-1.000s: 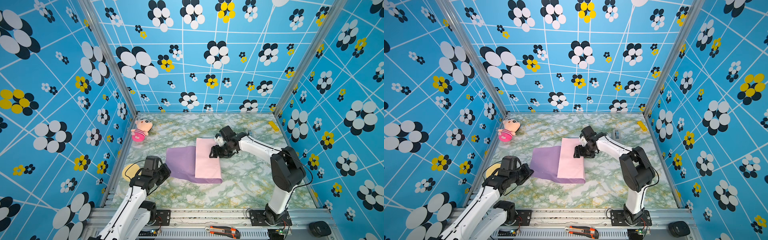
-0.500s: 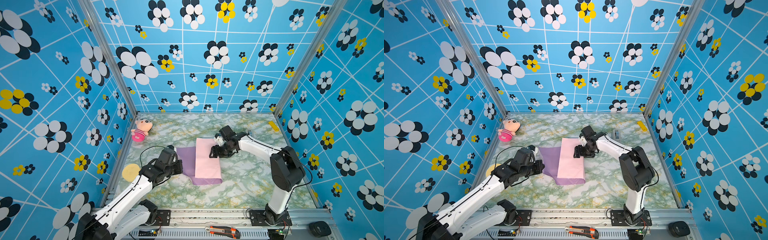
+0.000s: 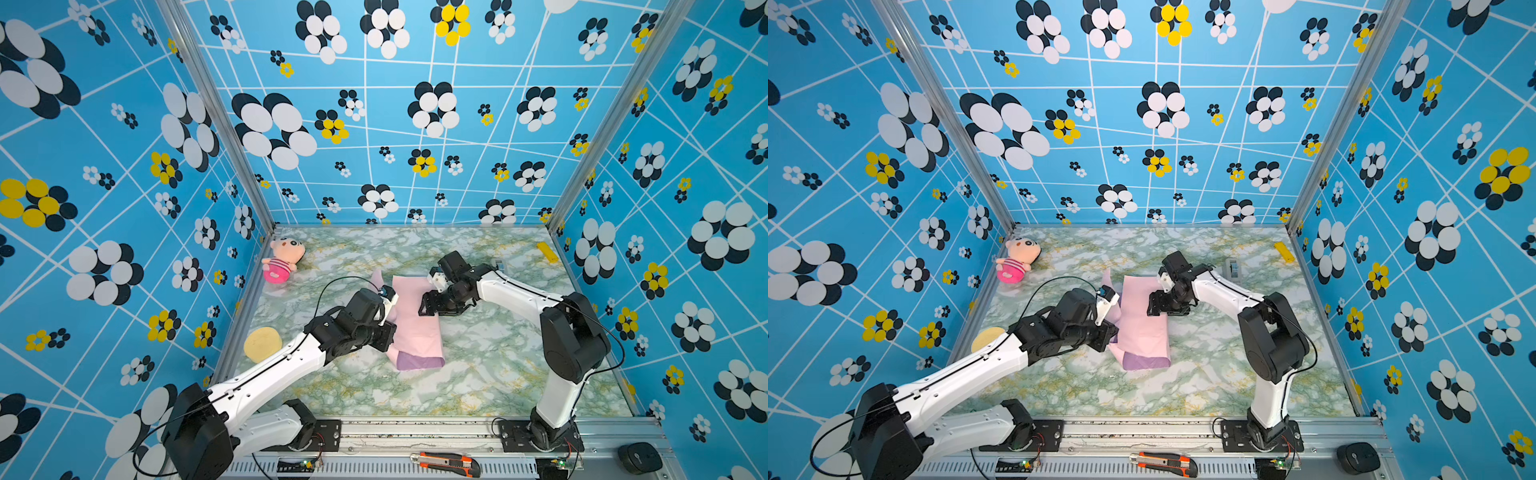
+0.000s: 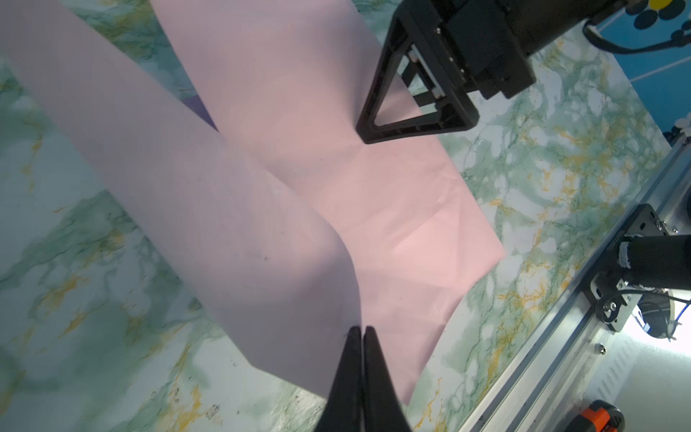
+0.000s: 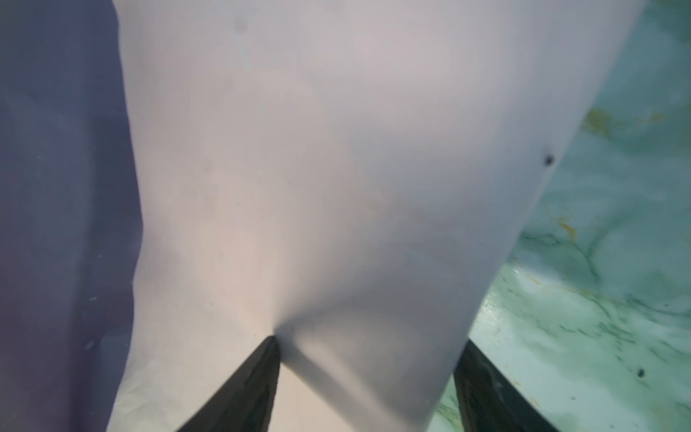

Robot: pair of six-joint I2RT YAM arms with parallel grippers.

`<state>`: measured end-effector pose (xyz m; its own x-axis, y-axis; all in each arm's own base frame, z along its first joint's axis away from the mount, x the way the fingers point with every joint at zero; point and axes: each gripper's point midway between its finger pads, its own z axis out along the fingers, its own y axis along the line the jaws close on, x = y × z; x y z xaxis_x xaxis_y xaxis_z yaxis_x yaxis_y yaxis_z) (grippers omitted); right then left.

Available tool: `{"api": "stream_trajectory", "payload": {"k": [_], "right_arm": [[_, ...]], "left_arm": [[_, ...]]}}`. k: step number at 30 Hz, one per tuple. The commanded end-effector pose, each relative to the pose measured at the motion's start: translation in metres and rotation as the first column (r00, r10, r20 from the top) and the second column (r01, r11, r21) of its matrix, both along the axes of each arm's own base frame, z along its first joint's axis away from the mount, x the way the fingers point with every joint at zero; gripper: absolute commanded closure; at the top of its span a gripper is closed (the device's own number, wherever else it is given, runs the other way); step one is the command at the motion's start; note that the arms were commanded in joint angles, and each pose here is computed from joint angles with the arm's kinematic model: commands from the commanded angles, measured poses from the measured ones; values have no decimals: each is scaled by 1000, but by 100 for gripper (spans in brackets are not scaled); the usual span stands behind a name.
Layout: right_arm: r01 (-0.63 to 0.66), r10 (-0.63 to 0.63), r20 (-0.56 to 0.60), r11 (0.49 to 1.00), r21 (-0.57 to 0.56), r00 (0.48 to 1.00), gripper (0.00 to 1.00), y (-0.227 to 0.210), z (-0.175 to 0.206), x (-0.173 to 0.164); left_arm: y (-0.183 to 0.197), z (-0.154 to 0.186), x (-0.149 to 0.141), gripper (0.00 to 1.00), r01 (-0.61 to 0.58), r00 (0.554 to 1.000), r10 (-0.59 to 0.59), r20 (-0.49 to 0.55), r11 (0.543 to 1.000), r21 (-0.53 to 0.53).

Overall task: Wrap a gift box in wrapping paper
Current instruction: Second fold the wrapping paper around the gift box.

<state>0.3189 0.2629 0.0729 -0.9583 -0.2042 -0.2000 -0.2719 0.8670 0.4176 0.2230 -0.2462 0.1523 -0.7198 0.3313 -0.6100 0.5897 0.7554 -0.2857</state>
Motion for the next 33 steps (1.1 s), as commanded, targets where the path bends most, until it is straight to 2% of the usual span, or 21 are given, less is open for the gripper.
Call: {"api": "stream_trajectory", "payload": {"k": [1,9,14,21,26,33], "right_arm": [[-20,6,-105,991,-135,994,26,-22,-41,-22],[-15,1,-101,990,-140,995,26,-22,-40,-19],[-15,2,-96,991,-133,995,26,-20,-39,-16],[-18,5,-97,992,-126,995,26,-18,-39,-15],[-3,-6,-100,997,-81,995,26,-14,-37,-16],[43,-43,-98,999,-1,994,26,-11,-33,-14]], "left_arm": [[-16,9,-6,99,139,990,-140,32,990,26],[2,15,-26,96,145,989,-146,16,989,41],[11,2,-38,95,169,985,-170,2,980,101],[-3,8,-35,94,274,956,-288,49,943,190],[-20,13,-23,94,280,951,-301,75,937,206],[-51,12,-21,93,320,939,-333,80,936,145]]}}
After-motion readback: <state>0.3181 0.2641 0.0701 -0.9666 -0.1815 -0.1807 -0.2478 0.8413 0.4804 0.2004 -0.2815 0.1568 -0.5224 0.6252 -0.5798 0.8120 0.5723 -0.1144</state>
